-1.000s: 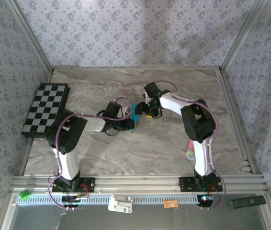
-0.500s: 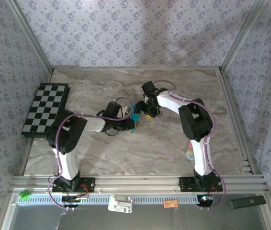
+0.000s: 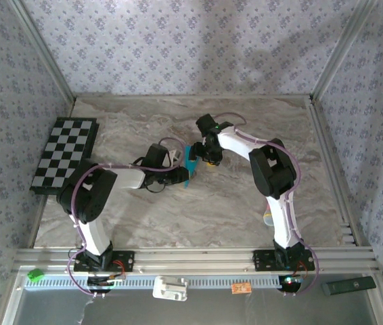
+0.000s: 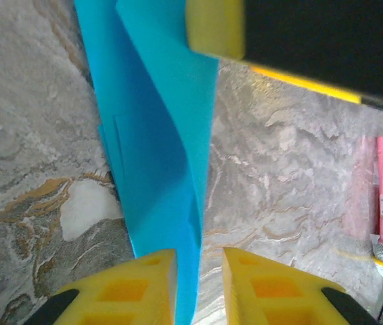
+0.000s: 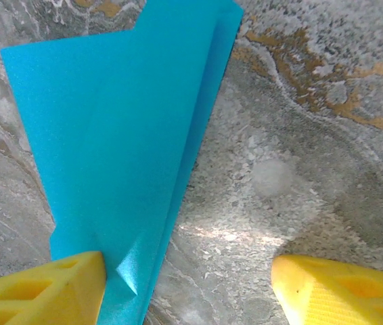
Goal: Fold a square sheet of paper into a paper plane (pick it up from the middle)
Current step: Fold the wing for the fifth time at the center of the table.
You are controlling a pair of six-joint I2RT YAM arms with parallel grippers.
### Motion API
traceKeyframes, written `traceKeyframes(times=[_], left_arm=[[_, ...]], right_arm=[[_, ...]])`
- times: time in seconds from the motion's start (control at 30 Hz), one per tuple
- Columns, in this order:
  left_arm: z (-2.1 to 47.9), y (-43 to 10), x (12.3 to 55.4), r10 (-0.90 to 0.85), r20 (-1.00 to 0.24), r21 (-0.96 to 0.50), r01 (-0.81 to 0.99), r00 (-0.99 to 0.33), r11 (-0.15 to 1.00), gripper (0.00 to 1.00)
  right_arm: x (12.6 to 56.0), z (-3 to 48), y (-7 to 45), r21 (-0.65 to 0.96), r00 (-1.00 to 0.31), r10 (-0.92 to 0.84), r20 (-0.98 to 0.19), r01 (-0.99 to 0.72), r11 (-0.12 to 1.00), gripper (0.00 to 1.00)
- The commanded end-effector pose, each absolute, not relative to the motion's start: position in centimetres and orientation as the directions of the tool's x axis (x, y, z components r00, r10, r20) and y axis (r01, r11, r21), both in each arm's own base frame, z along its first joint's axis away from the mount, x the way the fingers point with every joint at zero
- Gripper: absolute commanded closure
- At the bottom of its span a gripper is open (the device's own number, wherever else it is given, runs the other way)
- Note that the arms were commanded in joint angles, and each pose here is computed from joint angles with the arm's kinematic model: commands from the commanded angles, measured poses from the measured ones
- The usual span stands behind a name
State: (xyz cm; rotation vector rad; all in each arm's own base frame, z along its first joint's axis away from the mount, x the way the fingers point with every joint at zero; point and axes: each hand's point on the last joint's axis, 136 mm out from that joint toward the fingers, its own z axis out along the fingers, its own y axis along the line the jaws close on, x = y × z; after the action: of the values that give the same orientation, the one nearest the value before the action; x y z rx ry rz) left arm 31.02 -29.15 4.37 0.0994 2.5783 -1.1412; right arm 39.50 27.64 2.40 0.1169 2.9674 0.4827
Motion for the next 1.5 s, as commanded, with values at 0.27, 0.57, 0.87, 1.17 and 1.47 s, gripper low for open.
traceKeyframes(times=[0.27,0.57,0.87,1.17,1.47], left_arm=[[5.5,-29.3,32.4,-0.139,-0.368,-0.685,0.167,-0.92,0.71,0.63],[4.9,-30.1,32.5,-0.106,-0.37,-0.674,0.188,-0.923,0.715,0.69],[3.1,-29.5,32.6,-0.085,-0.369,-0.632,0.183,-0.925,0.753,0.7],[0.9,-28.1,31.7,-0.1,-0.317,-0.611,0.123,-0.943,0.782,0.79],[1.0,-28.5,32.1,-0.151,-0.176,-0.733,0.027,-0.973,0.679,0.9]], right_arm=[[35.3,-5.1,24.6,0.146,-0.983,0.17,0.073,0.179,0.973,0.28],[35.1,-5.1,24.7,0.156,-0.976,0.196,0.092,0.209,0.965,0.28],[34.9,-5.2,24.7,0.153,-0.973,0.204,0.105,0.218,0.964,0.28],[34.7,-5.4,24.2,0.124,-0.968,0.226,0.114,0.239,0.963,0.27],[34.8,-5.0,24.5,0.142,-0.972,0.205,0.115,0.22,0.965,0.27]])
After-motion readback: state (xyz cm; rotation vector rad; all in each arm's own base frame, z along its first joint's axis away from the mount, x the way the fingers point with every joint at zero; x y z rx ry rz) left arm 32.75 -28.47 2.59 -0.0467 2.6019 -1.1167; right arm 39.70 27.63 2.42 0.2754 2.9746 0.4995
